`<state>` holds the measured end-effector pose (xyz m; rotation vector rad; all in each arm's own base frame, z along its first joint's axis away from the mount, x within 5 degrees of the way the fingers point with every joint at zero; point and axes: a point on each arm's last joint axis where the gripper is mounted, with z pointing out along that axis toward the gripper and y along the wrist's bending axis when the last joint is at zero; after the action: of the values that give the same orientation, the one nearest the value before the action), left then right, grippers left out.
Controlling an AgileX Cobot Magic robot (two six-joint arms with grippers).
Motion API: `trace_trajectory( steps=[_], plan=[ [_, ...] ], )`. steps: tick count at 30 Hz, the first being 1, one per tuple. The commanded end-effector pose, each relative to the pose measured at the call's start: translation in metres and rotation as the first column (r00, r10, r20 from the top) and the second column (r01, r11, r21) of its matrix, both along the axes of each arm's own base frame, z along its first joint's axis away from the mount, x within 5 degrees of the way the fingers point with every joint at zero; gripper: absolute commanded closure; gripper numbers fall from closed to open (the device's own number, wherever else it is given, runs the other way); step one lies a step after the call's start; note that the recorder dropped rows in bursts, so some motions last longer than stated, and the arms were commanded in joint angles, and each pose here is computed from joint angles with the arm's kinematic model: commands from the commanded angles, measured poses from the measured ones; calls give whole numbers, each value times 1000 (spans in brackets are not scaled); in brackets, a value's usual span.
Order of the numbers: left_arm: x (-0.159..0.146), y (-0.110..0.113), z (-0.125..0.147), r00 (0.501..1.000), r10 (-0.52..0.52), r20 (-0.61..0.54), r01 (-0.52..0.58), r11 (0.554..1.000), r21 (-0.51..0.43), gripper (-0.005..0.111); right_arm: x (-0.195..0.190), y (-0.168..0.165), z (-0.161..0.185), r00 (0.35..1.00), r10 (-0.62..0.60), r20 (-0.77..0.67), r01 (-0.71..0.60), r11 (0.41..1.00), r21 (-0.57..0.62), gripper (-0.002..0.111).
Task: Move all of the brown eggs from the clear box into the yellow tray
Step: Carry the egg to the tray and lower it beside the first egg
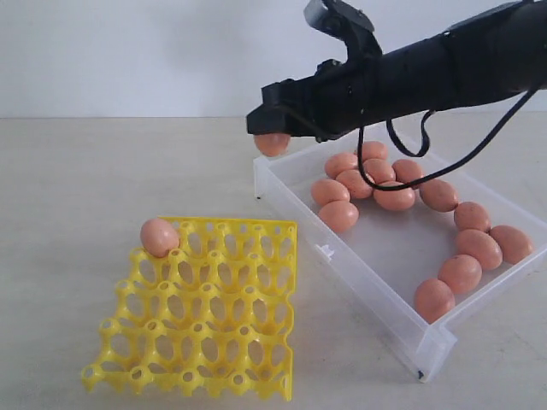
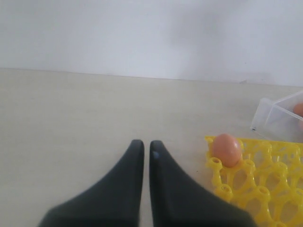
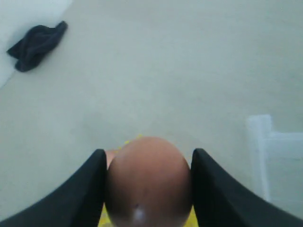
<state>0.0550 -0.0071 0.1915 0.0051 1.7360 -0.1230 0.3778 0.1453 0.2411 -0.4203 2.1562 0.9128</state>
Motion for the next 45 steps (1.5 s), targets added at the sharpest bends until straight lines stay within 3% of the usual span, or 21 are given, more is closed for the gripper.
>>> trace_trajectory(
  steps=[1, 4, 7, 10, 13, 18, 23, 26, 29, 33, 35, 39, 42, 45],
  plan=[
    [0, 0, -1, 1000, -1, 4, 1, 1000, -11, 103, -23, 34, 15, 971, 185, 154, -185, 983, -14, 108],
    [0, 0, -1, 1000, -1, 4, 1, 1000, -11, 103, -42, 64, 22, 901, 329, 282, -307, 944, -121, 108],
    [0, 0, -1, 1000, -1, 4, 1, 1000, -11, 103, -64, 101, 17, 767, 499, 402, -378, 859, -345, 109],
    [0, 0, -1, 1000, -1, 4, 1, 1000, -11, 103, -83, 127, 0, 637, 643, 426, -272, 704, -656, 108],
    [0, 0, -1, 1000, -1, 3, 1, 1000, -11, 103, -93, 135, -14, 556, 701, 447, -106, 593, -798, 108],
    [0, 0, -1, 1000, -1, 3, 1, 1000, -11, 103, -91, 118, -28, 577, 642, 505, 146, 527, -837, 108],
    [0, 0, -1, 1000, -1, 4, 1, 1000, -11, 103, -79, 92, -20, 691, 362, 626, 415, 510, -753, 108],
    [0, 0, -1, 1000, -1, 4, 1, 1000, -11, 103, -76, 82, -13, 692, 124, 712, 550, 549, -630, 108],
    [0, 0, -1, 1000, -1, 4, 1, 1000, -11, 103, -75, 83, -7, 661, -83, 745, 596, 661, -456, 108],
    [0, 0, -1, 1000, -1, 4, 1, 1000, -11, 103, -75, 96, 8, 601, -308, 738, 539, 837, -90, 108],
    [0, 0, -1, 1000, -1, 4, 1, 1000, -11, 103, -76, 100, 18, 568, -382, 729, 489, 869, 74, 108],
    [0, 0, -1, 1000, -1, 4, 1, 1000, -11, 103, -78, 100, 30, 532, -511, 675, 442, 848, 293, 108],
    [0, 0, -1, 1000, -1, 4, 1, 1000, -11, 103, -80, 105, 30, 553, -486, 676, 396, 868, 300, 108],
    [0, 0, -1, 1000, -1, 4, 1, 1000, -11, 103, -80, 117, 22, 634, -227, 739, 207, 971, 120, 108]
  ],
)
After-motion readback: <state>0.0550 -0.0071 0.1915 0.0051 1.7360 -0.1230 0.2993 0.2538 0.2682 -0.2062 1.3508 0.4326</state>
